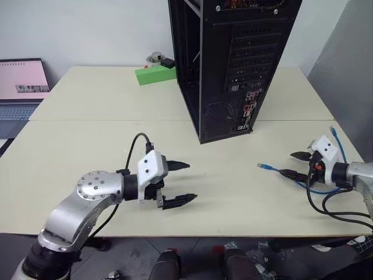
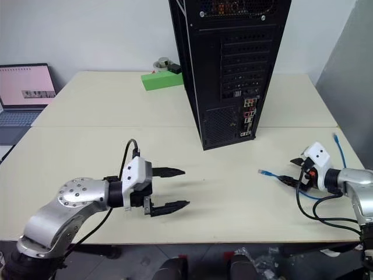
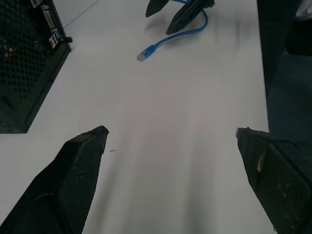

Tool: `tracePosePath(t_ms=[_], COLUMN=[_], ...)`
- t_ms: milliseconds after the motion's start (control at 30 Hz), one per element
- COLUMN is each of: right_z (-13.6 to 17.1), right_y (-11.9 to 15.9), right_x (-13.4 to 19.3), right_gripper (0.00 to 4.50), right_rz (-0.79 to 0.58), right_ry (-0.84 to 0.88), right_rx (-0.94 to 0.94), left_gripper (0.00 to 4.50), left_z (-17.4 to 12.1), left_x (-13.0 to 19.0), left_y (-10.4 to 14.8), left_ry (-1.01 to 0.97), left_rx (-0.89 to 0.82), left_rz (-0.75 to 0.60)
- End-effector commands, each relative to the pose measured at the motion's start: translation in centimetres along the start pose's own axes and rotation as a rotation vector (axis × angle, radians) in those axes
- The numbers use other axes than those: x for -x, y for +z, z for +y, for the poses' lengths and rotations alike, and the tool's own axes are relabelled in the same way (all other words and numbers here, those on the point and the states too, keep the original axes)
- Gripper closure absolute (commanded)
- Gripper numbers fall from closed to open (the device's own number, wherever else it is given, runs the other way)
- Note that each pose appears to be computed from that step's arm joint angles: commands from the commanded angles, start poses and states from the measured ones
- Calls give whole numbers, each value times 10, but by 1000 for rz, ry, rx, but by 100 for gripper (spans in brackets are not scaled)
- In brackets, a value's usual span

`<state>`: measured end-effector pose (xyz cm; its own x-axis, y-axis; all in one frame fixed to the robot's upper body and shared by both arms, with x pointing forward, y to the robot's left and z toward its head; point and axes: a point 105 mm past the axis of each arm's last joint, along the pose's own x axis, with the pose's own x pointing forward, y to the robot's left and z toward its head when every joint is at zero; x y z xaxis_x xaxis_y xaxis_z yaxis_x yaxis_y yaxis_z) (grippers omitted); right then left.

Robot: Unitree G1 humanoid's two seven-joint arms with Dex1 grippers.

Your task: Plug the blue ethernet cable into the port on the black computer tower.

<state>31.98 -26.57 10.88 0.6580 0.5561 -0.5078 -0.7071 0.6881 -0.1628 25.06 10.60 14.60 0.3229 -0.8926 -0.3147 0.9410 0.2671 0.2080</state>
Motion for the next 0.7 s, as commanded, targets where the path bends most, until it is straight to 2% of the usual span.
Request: tracePosePath(t_ms=[33,167,200,400,433,533,700], right_z=[5,6,6,7,7,9,15], right_y=[2,-12,-14,-19,-19,-18,-2], right_x=[4,6,6,6,6,6,2], right_gripper=[3,3,40,166,199,239,350], right_rz=[6,50,58,89,90,104,66], right_ry=[42,32,31,32,33,48,84], right_rx=[21,8,7,37,46,82,136], left_gripper=[0,0,0,0,0,0,0], left_z=[-1,1,1,2,3,7,10], left_x=[-3,-4,-5,-5,-5,-6,-7], left_y=[3,-2,-4,-6,-6,-8,-11], left_ry=[-20,-11,-15,-27,-28,-10,0], left_rx=[-63,-81,-89,-99,-99,-103,-99], left_rz=[-2,13,23,37,37,44,51])
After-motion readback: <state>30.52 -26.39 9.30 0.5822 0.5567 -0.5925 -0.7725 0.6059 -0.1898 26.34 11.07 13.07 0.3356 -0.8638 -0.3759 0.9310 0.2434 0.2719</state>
